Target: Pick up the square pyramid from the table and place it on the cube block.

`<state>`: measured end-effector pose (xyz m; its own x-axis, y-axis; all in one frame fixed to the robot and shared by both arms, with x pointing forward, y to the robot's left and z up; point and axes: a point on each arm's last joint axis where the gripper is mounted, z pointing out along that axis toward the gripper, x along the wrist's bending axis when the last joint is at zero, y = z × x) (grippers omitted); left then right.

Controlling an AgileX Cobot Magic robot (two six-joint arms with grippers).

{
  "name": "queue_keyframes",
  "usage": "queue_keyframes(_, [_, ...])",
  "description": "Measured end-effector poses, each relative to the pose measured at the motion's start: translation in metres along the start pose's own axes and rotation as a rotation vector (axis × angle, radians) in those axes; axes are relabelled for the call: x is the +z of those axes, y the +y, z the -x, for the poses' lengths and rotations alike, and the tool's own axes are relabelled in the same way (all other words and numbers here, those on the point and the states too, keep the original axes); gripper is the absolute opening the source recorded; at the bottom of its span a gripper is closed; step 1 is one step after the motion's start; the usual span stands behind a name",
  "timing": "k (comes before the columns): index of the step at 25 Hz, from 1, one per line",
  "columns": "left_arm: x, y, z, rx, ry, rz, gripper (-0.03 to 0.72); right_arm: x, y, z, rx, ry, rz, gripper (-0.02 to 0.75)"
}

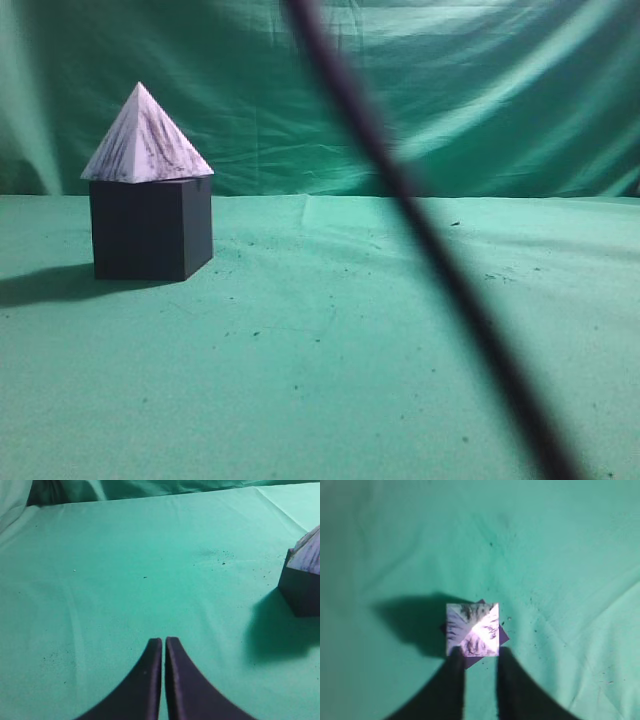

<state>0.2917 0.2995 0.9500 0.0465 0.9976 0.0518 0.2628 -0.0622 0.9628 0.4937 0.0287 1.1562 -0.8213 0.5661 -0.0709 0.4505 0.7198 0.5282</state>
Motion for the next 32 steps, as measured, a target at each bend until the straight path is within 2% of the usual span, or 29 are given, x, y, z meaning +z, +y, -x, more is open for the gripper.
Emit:
queue_keyframes(2, [0.0,0.0,0.0,0.0,0.0,0.0,0.0,-0.035,-0.001,-0.001,0.019,0.013,0.068,0.0])
queue_keyframes(8, [0.0,0.0,0.0,0.0,0.0,0.0,0.0,-0.132,-0.019,-0.002,0.04,0.031,0.259,0.0])
queue_keyframes(12, [0.0,0.0,0.0,0.002,0.001,0.0,0.0,-0.178,-0.04,-0.002,0.051,0.028,0.34,0.0])
queue_keyframes(15, [0.0,0.0,0.0,0.002,0.001,0.0,0.0,-0.191,-0.061,-0.003,0.05,0.024,0.335,0.0])
queue_keyframes(20, [0.0,0.0,0.0,0.002,0.001,0.0,0.0,-0.187,-0.105,-0.005,0.053,0.01,0.249,0.0])
queue_keyframes(27, [0.0,0.0,0.0,0.002,0.001,0.0,0.0,-0.185,-0.18,-0.011,0.094,0.017,0.196,0.0])
queue_keyframes(32, [0.0,0.0,0.0,0.002,0.001,0.0,0.0,-0.195,-0.234,-0.015,0.097,0.015,0.281,0.0])
